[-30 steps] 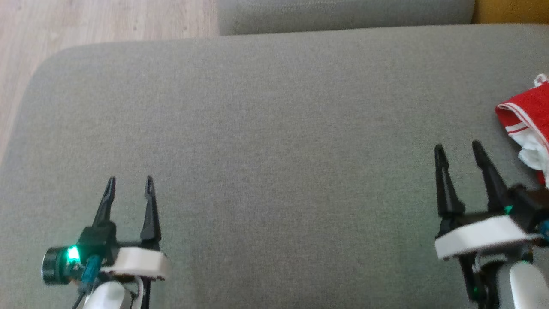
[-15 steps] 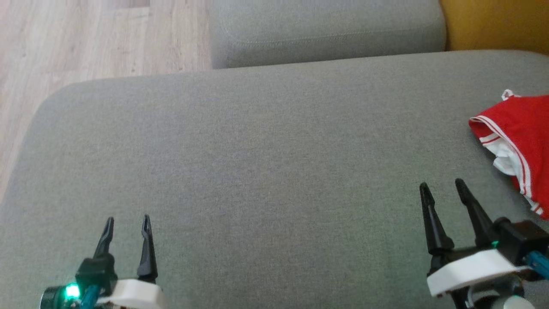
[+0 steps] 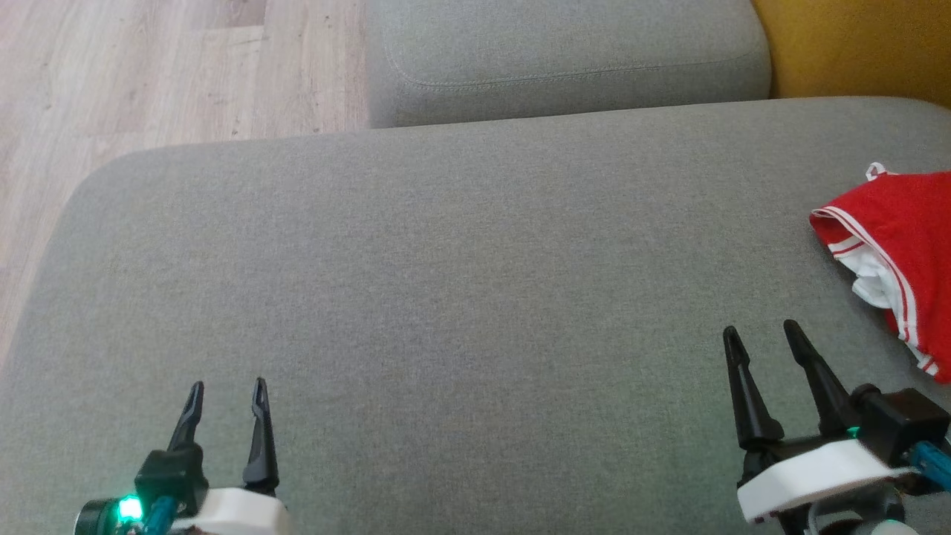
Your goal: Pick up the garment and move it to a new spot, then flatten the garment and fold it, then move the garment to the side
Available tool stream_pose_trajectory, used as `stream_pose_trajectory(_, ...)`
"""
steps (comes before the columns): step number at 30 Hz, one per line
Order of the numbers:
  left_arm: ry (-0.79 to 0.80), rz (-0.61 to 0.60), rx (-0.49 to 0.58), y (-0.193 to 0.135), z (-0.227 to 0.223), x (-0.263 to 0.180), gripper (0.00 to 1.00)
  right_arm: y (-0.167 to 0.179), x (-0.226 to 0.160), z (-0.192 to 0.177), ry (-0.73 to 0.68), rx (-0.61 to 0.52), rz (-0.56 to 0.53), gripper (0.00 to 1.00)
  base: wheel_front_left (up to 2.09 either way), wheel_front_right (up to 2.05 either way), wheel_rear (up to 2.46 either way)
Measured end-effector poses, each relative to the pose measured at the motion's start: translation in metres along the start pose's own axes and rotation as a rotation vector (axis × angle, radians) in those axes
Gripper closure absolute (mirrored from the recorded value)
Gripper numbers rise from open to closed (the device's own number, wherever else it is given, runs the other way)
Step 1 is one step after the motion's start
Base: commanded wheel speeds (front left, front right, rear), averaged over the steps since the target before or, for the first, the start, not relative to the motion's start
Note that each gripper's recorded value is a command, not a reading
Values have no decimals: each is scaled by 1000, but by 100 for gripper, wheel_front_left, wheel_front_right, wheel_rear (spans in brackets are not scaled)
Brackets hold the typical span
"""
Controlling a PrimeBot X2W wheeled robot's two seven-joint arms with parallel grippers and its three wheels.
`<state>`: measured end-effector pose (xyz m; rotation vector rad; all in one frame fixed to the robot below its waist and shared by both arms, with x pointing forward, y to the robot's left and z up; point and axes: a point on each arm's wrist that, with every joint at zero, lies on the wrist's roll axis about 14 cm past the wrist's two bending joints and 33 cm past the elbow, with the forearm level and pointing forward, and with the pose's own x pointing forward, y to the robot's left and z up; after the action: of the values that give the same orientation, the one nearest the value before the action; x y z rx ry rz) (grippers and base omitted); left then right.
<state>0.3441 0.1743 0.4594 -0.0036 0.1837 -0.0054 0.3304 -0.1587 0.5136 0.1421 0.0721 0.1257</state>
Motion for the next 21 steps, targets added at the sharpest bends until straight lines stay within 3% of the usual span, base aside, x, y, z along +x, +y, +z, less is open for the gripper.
stream_pose_trajectory(14, 0, -7, 9, -1, 0, -1, 0, 2, 0, 0, 1, 19, 6, 0, 0, 0, 0)
stream_pose_trajectory(15, 0, -8, 10, 0, 0, -1, 100, 2, 0, 0, 1, 19, 6, 100, 0, 0, 0)
stream_pose_trajectory(21, 93, 1, -14, -5, -31, -11, 100, -2, -6, -30, 92, 47, -11, 100, 0, 0, 0)
